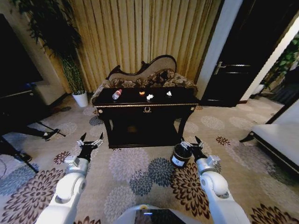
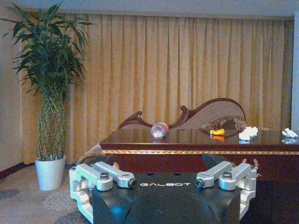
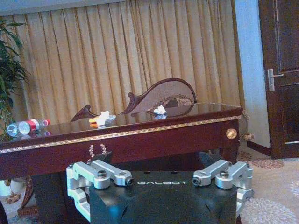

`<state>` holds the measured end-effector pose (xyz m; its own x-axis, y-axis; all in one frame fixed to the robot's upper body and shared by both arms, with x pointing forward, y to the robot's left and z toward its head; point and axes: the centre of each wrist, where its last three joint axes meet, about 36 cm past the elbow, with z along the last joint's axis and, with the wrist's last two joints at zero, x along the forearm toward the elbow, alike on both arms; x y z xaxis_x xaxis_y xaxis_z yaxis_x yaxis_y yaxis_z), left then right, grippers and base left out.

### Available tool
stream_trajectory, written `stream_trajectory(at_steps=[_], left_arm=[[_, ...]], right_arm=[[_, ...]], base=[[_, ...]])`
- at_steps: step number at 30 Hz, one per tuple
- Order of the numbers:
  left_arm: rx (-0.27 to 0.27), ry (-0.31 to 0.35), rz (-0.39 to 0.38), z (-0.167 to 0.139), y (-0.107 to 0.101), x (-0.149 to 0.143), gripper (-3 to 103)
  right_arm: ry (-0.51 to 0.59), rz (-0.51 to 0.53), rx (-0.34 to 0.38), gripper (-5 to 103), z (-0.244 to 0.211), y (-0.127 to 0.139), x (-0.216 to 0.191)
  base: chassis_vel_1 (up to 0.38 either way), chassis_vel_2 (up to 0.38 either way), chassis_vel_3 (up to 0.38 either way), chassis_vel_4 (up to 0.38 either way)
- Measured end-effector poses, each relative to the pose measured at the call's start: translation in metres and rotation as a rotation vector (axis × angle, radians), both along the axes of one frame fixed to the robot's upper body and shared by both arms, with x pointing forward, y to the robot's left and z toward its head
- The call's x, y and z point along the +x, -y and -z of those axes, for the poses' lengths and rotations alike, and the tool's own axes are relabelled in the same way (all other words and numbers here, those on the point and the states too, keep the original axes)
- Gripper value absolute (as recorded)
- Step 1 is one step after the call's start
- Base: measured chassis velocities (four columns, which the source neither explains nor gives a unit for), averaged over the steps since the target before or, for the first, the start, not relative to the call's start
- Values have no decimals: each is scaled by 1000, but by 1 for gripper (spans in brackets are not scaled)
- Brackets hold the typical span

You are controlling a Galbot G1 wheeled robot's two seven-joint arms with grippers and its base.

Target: Move to the front of the table and place the trash on the table into the trash bin.

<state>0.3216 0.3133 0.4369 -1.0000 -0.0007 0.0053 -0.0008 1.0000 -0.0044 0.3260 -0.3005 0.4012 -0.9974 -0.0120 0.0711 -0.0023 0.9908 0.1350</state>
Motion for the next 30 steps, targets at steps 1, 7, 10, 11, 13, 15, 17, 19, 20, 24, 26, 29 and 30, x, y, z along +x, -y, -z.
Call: stream_trajectory(at_steps=[1,7,10,11,13,15,17,19,20,24,26,29,30], left_arm=[[0,0,0,0,0,0,100],[-1,5,-1,3,-1,-2,100],[-1,5,-1,3,-1,-2,100],[-1,6,-1,3,-1,-2,100],[-2,6,-2,3,-1,-2,100],[-2,6,-2,3,-1,-2,100],[-4,4,-4,3,0,-3,100],[-4,4,-4,3,0,-3,100],[-4,4,-4,3,0,-3,100],[-4,4,-4,4,0,-4,100],[-6,3,-5,4,1,-4,100],[-7,2,-5,5,1,-5,100],[-7,2,-5,5,1,-5,100]], right_arm=[[0,0,0,100,0,0,0],[-2,0,1,100,0,-1,-1],[-1,0,1,100,0,-1,-1],[-1,0,1,100,0,-1,-1],[-1,0,0,100,0,-1,-1],[-1,0,0,100,0,-1,-1],[0,0,0,100,0,-1,-1],[0,0,-1,100,0,-1,-1],[1,0,-1,100,0,-1,-1],[1,0,0,100,0,-1,-1],[0,1,1,100,1,-1,-1],[0,1,0,100,1,-1,-1],[0,1,0,100,1,-1,-1]], base=[[-131,111,117,-95],[-120,112,112,-118],[-118,130,114,-137],[-122,143,136,-141],[-144,150,141,-139],[-145,157,128,-130],[-132,135,144,-131],[-125,121,126,-121],[-120,111,131,-116],[-121,116,127,-119],[-119,119,127,-115],[-125,124,124,-126],[-126,131,126,-146]])
